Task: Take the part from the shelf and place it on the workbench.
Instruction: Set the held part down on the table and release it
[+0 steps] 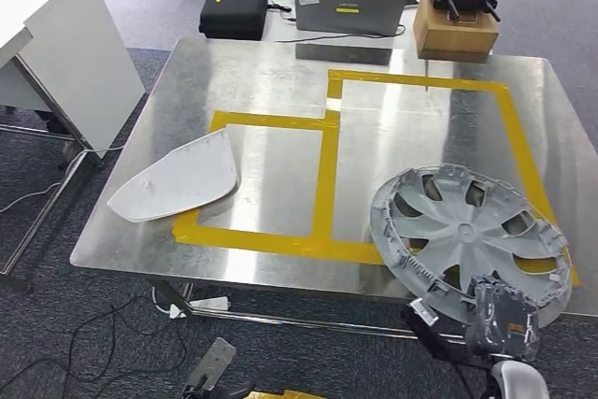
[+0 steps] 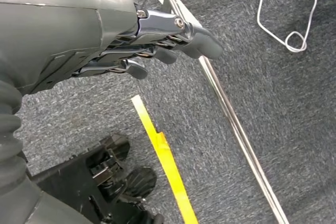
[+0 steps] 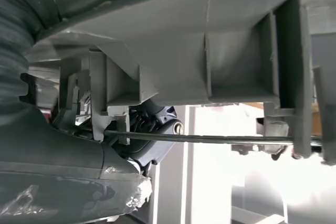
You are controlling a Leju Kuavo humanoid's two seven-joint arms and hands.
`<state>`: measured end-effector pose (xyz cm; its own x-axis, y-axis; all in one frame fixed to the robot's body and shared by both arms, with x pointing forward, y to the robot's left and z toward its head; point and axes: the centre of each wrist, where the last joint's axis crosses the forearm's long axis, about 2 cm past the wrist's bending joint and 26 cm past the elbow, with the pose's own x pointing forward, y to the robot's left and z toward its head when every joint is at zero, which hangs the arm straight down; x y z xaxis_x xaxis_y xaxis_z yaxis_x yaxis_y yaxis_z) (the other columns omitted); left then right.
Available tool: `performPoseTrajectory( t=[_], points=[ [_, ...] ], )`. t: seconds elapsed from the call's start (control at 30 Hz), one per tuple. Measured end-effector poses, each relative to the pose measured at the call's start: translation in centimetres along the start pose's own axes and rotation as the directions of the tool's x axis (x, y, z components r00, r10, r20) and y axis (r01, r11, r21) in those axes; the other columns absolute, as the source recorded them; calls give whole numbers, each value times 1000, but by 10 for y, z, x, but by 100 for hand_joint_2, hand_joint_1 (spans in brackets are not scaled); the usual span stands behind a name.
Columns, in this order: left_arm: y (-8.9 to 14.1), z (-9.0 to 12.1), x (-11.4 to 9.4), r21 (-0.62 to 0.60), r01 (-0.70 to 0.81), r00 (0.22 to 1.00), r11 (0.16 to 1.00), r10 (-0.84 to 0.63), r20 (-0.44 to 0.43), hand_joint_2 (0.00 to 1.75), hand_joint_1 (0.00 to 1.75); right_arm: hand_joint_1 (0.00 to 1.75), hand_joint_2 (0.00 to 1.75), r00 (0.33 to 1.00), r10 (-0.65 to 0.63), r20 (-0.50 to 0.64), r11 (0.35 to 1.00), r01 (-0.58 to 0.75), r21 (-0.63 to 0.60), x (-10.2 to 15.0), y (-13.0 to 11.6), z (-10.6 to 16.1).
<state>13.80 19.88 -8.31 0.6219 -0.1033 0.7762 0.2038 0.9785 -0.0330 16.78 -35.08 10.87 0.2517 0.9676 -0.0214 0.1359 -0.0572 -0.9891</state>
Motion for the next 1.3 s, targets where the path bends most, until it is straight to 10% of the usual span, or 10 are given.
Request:
performPoseTrajectory(
  t=[0.53,1.3],
  points=[
    [-1,-1,2,-12,-1,1000,1000,1,4,175,0,162,175,981,-78,-179,997,75,-23,-74,7,-47],
    [-4,-10,16,-68,22,999,997,-19,34,175,0,162,175,989,-83,-125,997,82,-15,-22,18,-122]
  ],
)
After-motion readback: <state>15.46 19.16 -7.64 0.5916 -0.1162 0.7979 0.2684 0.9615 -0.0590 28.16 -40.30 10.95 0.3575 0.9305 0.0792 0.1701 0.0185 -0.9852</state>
